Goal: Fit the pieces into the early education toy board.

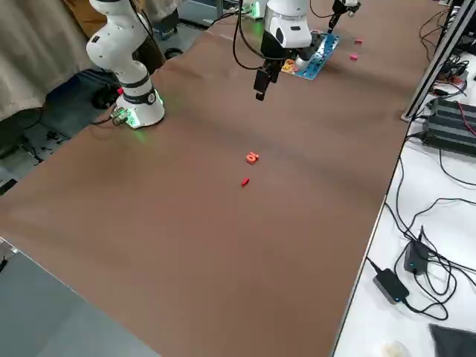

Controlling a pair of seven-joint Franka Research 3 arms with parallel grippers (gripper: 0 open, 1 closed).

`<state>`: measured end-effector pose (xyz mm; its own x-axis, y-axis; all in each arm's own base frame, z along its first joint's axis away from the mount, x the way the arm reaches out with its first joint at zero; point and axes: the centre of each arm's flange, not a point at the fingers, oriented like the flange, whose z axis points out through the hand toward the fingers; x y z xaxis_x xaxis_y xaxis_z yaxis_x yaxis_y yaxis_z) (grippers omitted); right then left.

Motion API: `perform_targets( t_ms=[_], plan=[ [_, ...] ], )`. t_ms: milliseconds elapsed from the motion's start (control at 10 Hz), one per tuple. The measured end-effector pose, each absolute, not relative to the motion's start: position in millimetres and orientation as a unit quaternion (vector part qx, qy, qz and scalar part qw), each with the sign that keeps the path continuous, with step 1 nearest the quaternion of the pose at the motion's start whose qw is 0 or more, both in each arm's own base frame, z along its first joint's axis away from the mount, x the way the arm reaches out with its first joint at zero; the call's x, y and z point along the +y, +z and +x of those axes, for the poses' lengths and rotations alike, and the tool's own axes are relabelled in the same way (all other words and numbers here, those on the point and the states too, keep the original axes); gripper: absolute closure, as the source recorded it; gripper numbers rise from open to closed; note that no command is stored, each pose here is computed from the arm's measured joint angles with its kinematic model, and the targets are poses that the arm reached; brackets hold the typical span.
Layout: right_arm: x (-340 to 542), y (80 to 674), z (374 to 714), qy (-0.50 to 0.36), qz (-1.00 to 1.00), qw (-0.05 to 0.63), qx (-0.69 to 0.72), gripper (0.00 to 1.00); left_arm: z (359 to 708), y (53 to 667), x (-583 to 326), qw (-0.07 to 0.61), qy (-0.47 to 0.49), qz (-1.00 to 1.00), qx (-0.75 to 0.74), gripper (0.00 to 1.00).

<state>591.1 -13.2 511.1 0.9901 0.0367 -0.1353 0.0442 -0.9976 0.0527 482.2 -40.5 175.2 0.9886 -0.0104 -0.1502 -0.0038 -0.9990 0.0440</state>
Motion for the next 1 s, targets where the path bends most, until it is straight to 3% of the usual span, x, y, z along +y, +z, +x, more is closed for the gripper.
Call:
perform_targets(
  t_ms=[600, 1000],
  plan=[
    [2, 482, 596, -0.075, 0.997, 0.017, 0.0, 0.01, 471, 174, -109, 0.008, -0.078, 0.997, 0.016, 0.99],
    [5, 418, 581, -0.055, 0.998, 0.001, -0.008, 0.01, 469, 175, -161, -0.003, -0.07, 0.997, 0.027, 0.99]
  ],
)
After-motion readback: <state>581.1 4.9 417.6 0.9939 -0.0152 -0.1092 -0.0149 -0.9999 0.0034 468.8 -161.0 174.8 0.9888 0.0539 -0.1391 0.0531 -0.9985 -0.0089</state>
